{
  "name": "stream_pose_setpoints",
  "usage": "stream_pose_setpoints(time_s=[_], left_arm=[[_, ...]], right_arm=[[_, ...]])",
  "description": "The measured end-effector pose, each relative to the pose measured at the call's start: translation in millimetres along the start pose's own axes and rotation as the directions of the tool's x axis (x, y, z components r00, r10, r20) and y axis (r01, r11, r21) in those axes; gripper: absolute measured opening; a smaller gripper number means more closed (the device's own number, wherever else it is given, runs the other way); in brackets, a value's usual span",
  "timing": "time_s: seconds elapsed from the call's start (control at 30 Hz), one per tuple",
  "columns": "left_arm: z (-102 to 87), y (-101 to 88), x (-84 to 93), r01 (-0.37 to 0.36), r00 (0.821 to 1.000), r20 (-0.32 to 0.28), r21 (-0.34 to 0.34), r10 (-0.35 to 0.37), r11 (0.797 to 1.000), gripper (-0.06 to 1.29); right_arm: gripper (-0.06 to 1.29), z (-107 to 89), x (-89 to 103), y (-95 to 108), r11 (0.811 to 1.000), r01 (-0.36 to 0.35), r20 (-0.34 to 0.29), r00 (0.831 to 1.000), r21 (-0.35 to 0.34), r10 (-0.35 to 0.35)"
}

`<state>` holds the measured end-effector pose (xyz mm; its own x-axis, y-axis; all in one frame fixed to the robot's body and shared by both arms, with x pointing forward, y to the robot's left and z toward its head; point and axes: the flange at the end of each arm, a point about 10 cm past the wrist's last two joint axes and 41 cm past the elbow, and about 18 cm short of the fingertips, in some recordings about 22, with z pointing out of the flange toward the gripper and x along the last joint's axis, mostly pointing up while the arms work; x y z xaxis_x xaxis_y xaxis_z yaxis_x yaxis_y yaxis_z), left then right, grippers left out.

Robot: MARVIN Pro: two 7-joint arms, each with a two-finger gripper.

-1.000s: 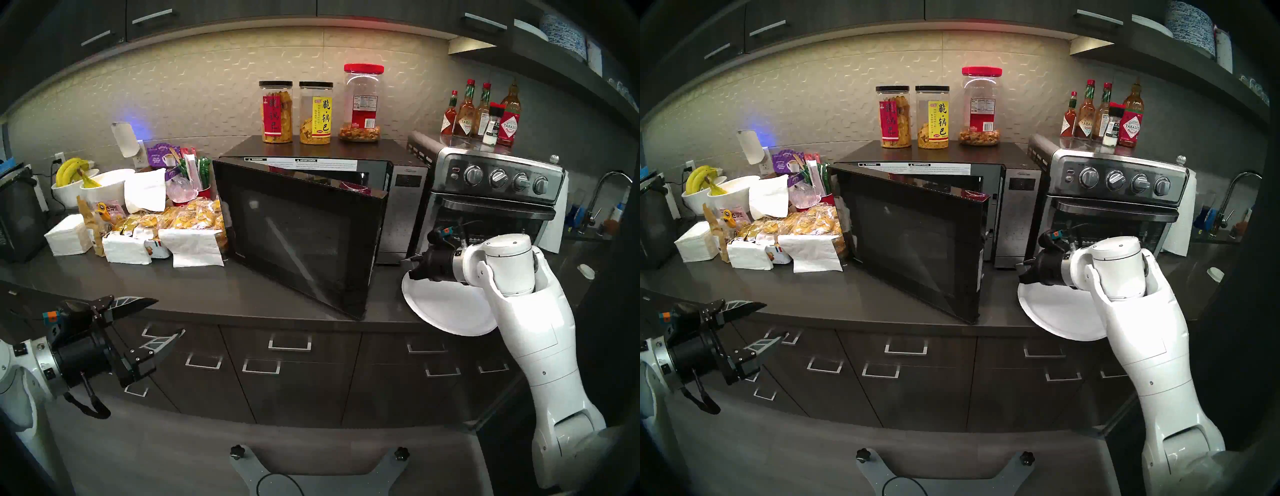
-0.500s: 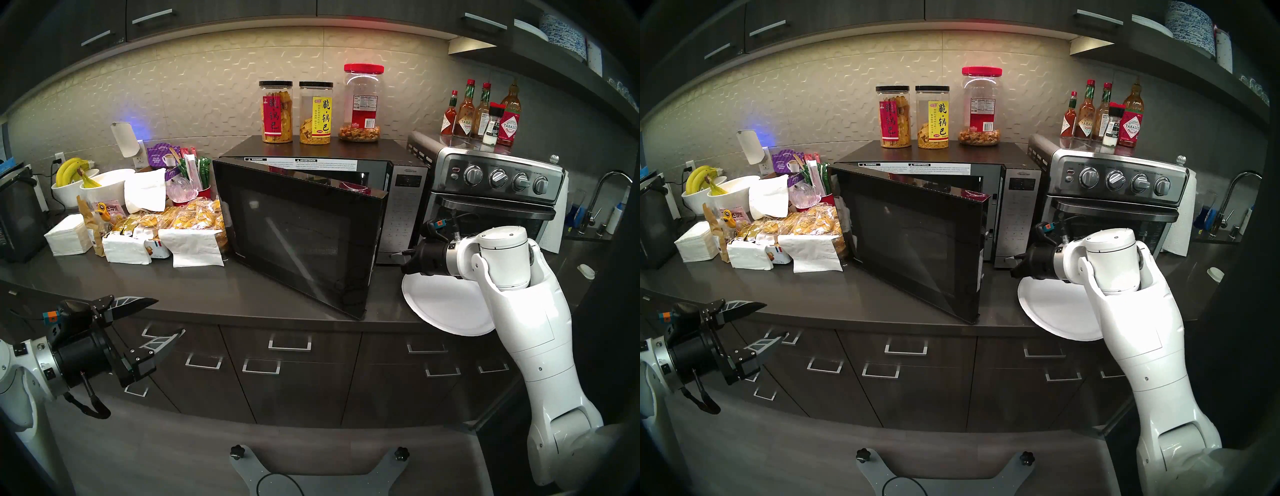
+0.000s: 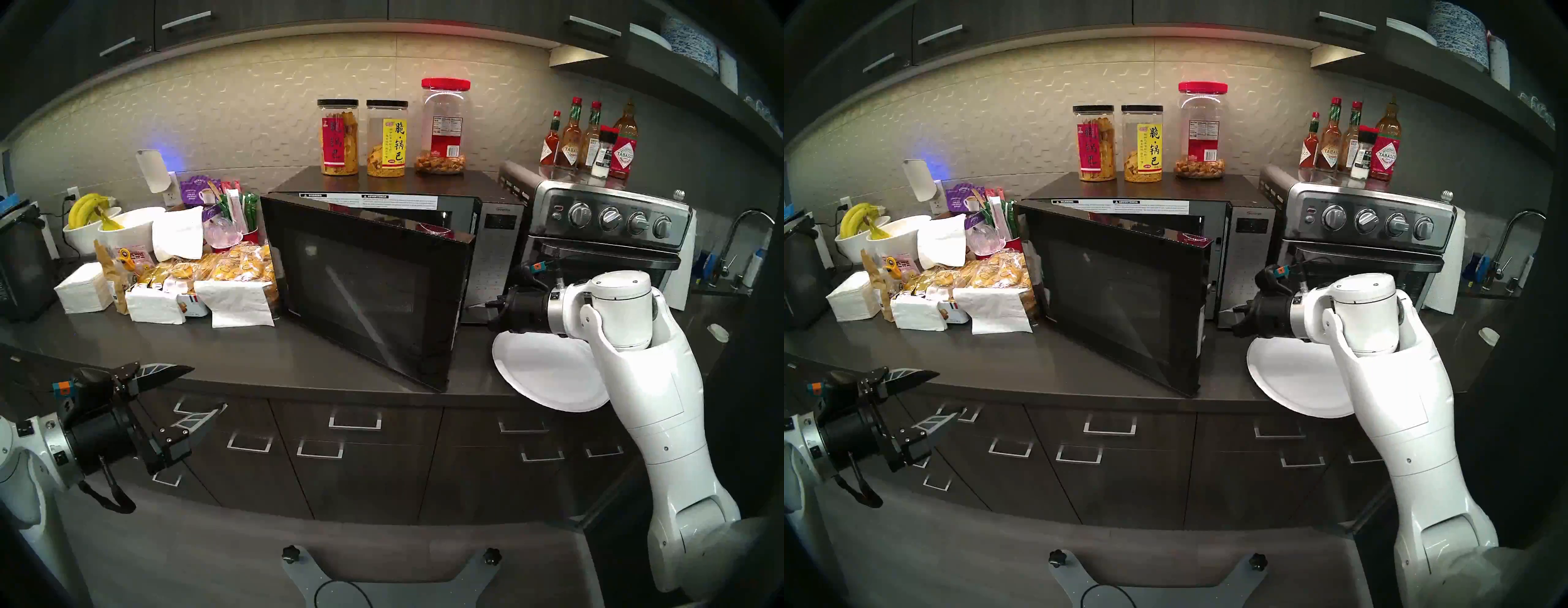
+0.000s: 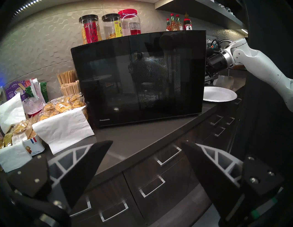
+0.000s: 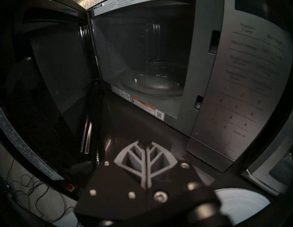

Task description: Open the microwave, put the plate inside, and close the door

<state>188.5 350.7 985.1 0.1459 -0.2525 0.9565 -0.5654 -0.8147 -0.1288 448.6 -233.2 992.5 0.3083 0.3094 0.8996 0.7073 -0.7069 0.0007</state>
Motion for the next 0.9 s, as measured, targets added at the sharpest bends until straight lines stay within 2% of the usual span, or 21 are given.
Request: stream_pose_setpoints(time_s=[0.2,0.67,0.9], left_arm=[[0.0,0.0,0.0,0.0,1.0,0.0,0.0,0.0,1.0,1.22],[0.1,0.0,0.0,0.0,1.0,0.0,0.0,0.0,1.0,1.22],[0.1,0.0,0.0,0.0,1.0,0.0,0.0,0.0,1.0,1.22]], right_arm=[[-0.03,-0.3,1.4,-3,1.0,0.02,-0.008,1.0,0.018,-0.02],[-0.03,16.5,2.3,-18,0.997,0.062,0.006,0.998,0.052,-0.062],[-0.03,19.5,5.7,-24,0.994,0.069,0.004,0.998,0.09,-0.07]])
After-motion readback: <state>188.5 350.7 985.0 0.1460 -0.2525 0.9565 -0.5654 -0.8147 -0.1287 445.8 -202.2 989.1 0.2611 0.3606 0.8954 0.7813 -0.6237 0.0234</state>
